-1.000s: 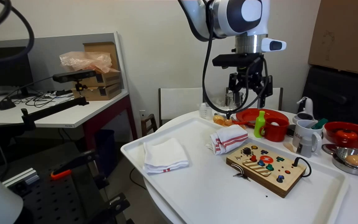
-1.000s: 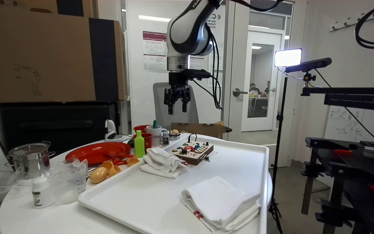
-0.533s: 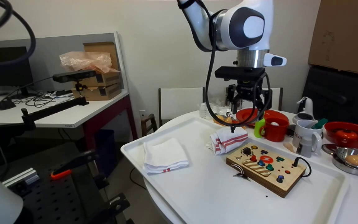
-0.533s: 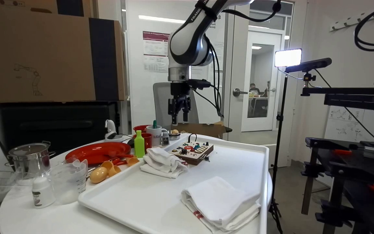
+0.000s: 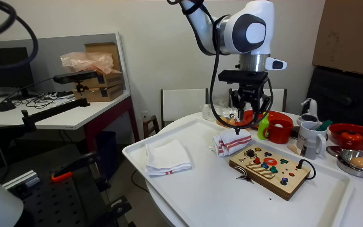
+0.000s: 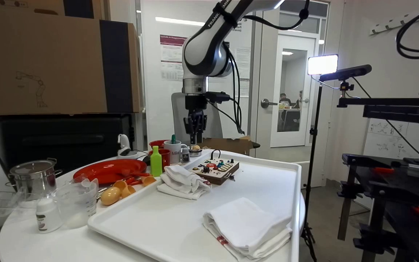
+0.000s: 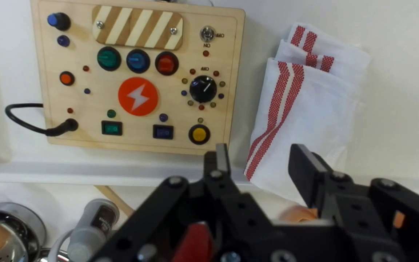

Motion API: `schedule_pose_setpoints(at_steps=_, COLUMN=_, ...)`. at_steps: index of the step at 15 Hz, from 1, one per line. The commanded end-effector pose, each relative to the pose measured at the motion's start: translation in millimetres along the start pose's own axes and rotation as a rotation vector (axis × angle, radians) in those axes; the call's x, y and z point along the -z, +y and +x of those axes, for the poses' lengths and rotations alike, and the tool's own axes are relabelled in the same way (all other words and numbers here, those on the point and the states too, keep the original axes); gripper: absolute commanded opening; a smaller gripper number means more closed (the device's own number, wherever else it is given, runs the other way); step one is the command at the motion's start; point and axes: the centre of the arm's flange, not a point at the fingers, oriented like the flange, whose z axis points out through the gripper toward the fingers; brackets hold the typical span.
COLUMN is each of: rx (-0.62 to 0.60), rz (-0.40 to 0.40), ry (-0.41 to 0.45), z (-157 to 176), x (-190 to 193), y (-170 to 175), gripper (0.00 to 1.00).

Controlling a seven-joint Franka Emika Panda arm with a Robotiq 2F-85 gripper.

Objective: Push a button on the board

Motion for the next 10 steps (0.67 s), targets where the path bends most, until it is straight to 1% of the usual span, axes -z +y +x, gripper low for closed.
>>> schedule_pose_setpoints(at_steps=1, rx=-0.014, rz=0.007, ry=-0.009, z=14.8, x=-6.5, y=6.3, gripper=0.17)
schedule_pose_setpoints(at_steps=3, rx=-0.02, rz=0.006, ry=-0.006, z=16.6, x=-9.4, y=8.5, gripper=0.02)
schedule_pose_setpoints(at_steps=4, rx=-0.023, rz=0.004, ry=-0.006, z=18.1, x=-11.1, y=9.1, gripper=0.0)
schedule_pose_setpoints(at_steps=10, rx=-0.026, rz=-0.003, ry=-0.005, z=27.7, x=-22.5, y=10.7, gripper=0.0)
